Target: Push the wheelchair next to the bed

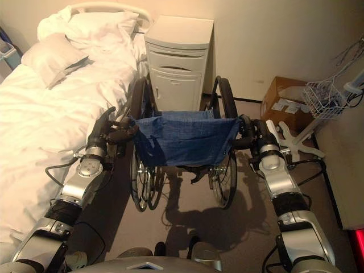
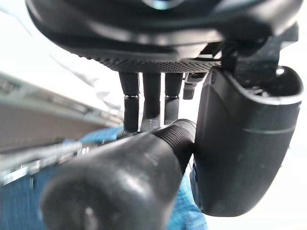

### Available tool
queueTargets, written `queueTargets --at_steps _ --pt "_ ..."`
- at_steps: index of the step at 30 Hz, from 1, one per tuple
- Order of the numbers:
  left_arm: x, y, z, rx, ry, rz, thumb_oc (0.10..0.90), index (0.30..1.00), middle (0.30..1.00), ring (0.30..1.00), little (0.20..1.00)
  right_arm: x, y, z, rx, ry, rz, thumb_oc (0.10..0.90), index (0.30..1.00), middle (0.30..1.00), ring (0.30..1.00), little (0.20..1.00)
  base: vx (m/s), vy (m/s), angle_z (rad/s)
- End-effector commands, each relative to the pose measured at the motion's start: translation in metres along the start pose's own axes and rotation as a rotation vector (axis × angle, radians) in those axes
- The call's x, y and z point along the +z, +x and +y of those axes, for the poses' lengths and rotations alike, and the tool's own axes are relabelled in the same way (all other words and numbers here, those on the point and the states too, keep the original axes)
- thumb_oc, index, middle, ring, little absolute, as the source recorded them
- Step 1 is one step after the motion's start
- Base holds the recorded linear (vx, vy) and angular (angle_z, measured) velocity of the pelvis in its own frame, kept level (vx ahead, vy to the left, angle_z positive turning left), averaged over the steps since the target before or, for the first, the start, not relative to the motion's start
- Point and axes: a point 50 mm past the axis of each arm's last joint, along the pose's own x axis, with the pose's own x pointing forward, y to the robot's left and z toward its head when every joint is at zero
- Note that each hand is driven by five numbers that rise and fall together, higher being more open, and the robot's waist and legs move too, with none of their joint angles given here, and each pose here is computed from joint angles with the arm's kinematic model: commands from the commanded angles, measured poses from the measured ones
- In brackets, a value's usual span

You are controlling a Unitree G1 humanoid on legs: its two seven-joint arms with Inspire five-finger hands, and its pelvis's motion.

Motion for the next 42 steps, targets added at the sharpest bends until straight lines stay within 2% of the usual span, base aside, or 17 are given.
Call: queueTargets --at_steps 1,4,5,11,22,27,30,35,38,42 --pt "0.004 0.004 0.062 0.348 0.344 -0.123 0.8 0.9 0.9 0.9 0.9 0.016 -0.004 -0.008 -0.225 -0.111 -0.142 0.8 0.9 0.9 0.9 0.9 0.0 0.0 0.0" --pt "0.016 0.004 0.071 0.424 0.431 -0.198 0.8 0.9 0.9 0.9 0.9 0.023 -0.008 -0.014 -0.327 -0.175 -0.201 0.8 0.9 0.9 0.9 0.9 0.0 0.0 0.0" --pt "0.024 0.003 0.077 0.481 0.488 -0.249 0.8 0.9 0.9 0.9 0.9 0.029 -0.011 -0.018 -0.415 -0.225 -0.251 0.8 0.9 0.9 0.9 0.9 0.0 0.0 0.0" --pt "0.032 -0.002 0.083 0.554 0.61 -0.314 0.8 0.9 0.9 0.9 0.9 0.039 -0.022 -0.027 -0.594 -0.369 -0.374 0.8 0.9 0.9 0.9 0.9 0.0 0.0 0.0" --pt "0.035 -0.011 0.095 0.647 0.685 -0.356 0.8 0.9 0.9 0.9 0.9 0.031 -0.028 -0.022 -0.58 -0.307 -0.356 0.8 0.9 0.9 0.9 0.9 0.0 0.0 0.0" --pt "0.046 -0.009 0.1 0.66 0.755 -0.401 0.8 0.9 0.9 0.9 0.9 0.033 -0.025 -0.027 -0.612 -0.448 -0.344 0.8 0.9 0.9 0.9 0.9 0.0 0.006 -0.02" --pt "0.044 -0.007 0.103 0.623 0.759 -0.351 0.8 0.9 0.9 0.9 0.9 0.034 -0.025 -0.031 -0.634 -0.501 -0.361 0.8 0.9 0.9 0.9 0.9 0.0 0.0 0.0" --pt "0.037 -0.008 0.109 0.641 0.689 -0.309 0.8 0.9 0.9 0.9 0.9 0.037 -0.029 -0.032 -0.677 -0.383 -0.4 0.8 0.9 0.9 0.9 0.9 0.0 0.0 0.0" --pt "0.04 -0.015 0.117 0.728 0.732 -0.367 0.8 0.9 0.9 0.9 0.9 0.044 -0.037 -0.037 -0.795 -0.344 -0.477 0.8 0.9 0.9 0.9 0.9 0.0 0.0 0.0" --pt "0.044 -0.016 0.12 0.748 0.728 -0.395 0.8 0.9 0.9 0.9 0.9 0.058 -0.045 -0.044 -0.928 -0.32 -0.613 0.8 0.9 0.9 0.9 0.9 0.0 0.0 0.01"
